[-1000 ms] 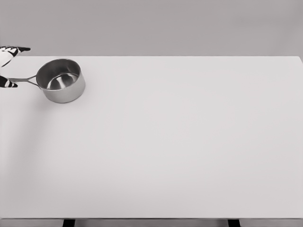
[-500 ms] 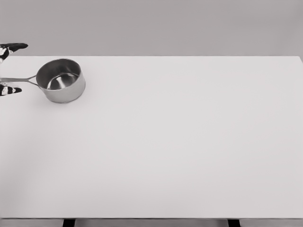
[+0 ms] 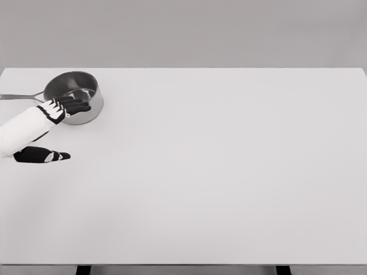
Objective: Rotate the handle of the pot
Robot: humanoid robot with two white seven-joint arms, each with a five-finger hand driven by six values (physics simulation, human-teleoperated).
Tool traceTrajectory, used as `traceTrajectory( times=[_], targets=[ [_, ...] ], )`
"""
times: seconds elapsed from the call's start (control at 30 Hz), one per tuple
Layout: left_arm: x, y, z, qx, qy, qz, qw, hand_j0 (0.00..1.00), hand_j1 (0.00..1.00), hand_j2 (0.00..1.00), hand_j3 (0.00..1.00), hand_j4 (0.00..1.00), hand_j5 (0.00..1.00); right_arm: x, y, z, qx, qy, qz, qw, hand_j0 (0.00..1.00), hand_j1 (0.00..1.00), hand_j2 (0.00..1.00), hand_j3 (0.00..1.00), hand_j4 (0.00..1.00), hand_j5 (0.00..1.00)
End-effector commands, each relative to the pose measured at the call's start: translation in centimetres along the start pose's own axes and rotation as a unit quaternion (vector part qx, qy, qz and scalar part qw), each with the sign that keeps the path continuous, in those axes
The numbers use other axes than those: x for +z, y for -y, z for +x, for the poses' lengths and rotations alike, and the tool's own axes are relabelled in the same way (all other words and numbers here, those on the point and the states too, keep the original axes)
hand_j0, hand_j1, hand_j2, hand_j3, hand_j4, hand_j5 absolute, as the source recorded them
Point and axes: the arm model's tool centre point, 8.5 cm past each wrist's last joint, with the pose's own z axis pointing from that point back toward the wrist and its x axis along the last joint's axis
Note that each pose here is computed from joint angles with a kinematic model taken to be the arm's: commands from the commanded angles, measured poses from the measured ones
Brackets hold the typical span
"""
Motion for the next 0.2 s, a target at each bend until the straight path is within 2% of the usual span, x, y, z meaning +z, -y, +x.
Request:
traceTrajectory(
  times=[0.0,0.17],
  targets=[
    [-0.09,-0.07,0.18,-0.003,0.002,-0.002,1.0,1.0,1.0,1.0,1.0,1.0,1.0,0.0,0.0,0.0,0.0,0.0,0.0,1.0,1.0,1.0,1.0,1.0,1.0,1.0],
    [-0.04,0.01,0.13,-0.002,0.001,-0.003,1.0,1.0,1.0,1.0,1.0,1.0,1.0,0.0,0.0,0.0,0.0,0.0,0.0,1.0,1.0,1.0,1.0,1.0,1.0,1.0]
  ],
)
